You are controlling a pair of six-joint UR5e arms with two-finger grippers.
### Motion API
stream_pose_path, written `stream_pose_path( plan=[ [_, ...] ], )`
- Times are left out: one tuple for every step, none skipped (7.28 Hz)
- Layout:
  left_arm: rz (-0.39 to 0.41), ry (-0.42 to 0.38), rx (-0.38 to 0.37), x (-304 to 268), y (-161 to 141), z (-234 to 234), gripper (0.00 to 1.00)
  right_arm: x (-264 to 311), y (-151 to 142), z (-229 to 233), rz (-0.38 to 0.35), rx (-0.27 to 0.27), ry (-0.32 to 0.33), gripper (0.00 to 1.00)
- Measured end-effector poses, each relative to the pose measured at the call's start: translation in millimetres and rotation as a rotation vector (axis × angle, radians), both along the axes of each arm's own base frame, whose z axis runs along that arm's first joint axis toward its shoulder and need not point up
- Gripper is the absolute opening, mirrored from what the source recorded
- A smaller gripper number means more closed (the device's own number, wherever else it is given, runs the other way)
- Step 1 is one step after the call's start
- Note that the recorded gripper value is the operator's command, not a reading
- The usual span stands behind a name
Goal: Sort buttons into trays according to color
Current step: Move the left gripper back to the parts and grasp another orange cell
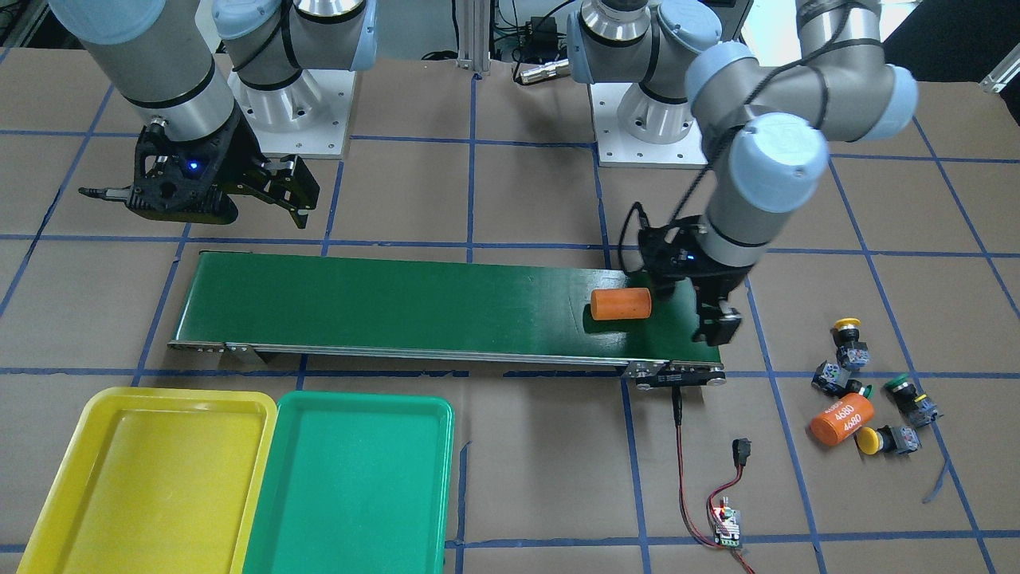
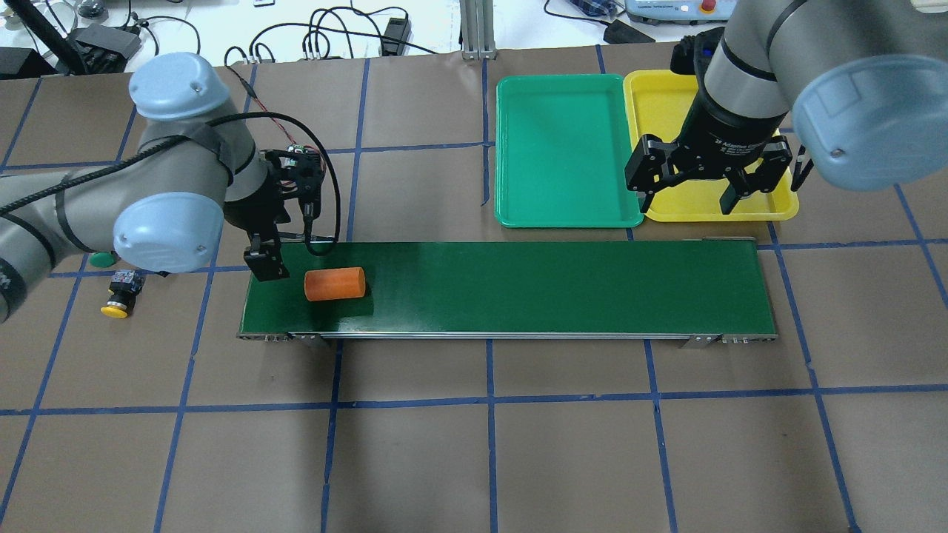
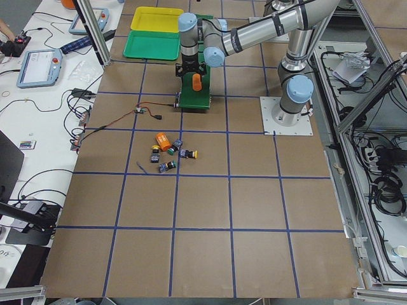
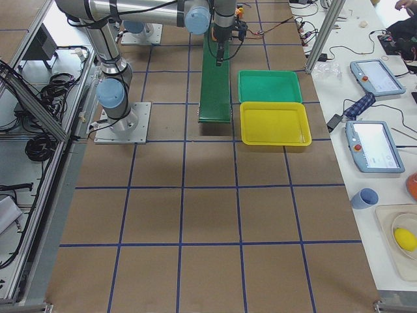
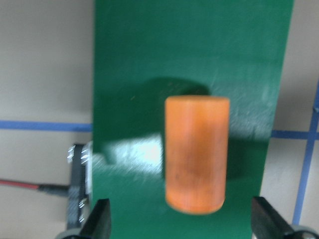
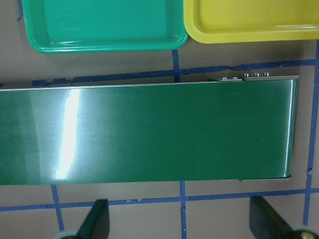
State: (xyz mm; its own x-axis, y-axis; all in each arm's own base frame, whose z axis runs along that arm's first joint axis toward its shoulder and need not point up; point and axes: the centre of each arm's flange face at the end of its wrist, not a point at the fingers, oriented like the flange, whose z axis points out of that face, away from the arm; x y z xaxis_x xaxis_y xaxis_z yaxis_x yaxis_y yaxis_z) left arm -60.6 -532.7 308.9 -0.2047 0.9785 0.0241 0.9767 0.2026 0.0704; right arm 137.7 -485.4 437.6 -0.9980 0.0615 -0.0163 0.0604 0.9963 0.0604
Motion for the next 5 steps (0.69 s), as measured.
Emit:
stream_pose_path(
  plan=[
    [0.117, 0.011, 0.007, 63.8, -21.8, 4.7, 1.00, 0.0, 0.0, 0.0, 0.000, 0.000, -0.001, 1.00],
    [0.201, 0.026, 0.010, 115.7, -43.5, 4.6, 1.00, 0.1, 0.0, -0.1, -0.001, 0.000, -0.001, 1.00],
    [0.245, 0.030, 0.008, 151.2, -68.6, -0.2, 1.00, 0.1, 0.4, -1.3, -0.001, 0.003, -0.001, 1.00],
    [0.267, 0.030, 0.002, 177.9, -99.1, -10.6, 1.00, 0.1, 2.8, -6.7, -0.001, 0.012, -0.001, 1.00],
    [0.274, 0.024, -0.001, 198.0, -129.6, -25.8, 1.00, 0.1, 6.8, -15.6, -0.002, 0.024, -0.002, 1.00]
  ],
)
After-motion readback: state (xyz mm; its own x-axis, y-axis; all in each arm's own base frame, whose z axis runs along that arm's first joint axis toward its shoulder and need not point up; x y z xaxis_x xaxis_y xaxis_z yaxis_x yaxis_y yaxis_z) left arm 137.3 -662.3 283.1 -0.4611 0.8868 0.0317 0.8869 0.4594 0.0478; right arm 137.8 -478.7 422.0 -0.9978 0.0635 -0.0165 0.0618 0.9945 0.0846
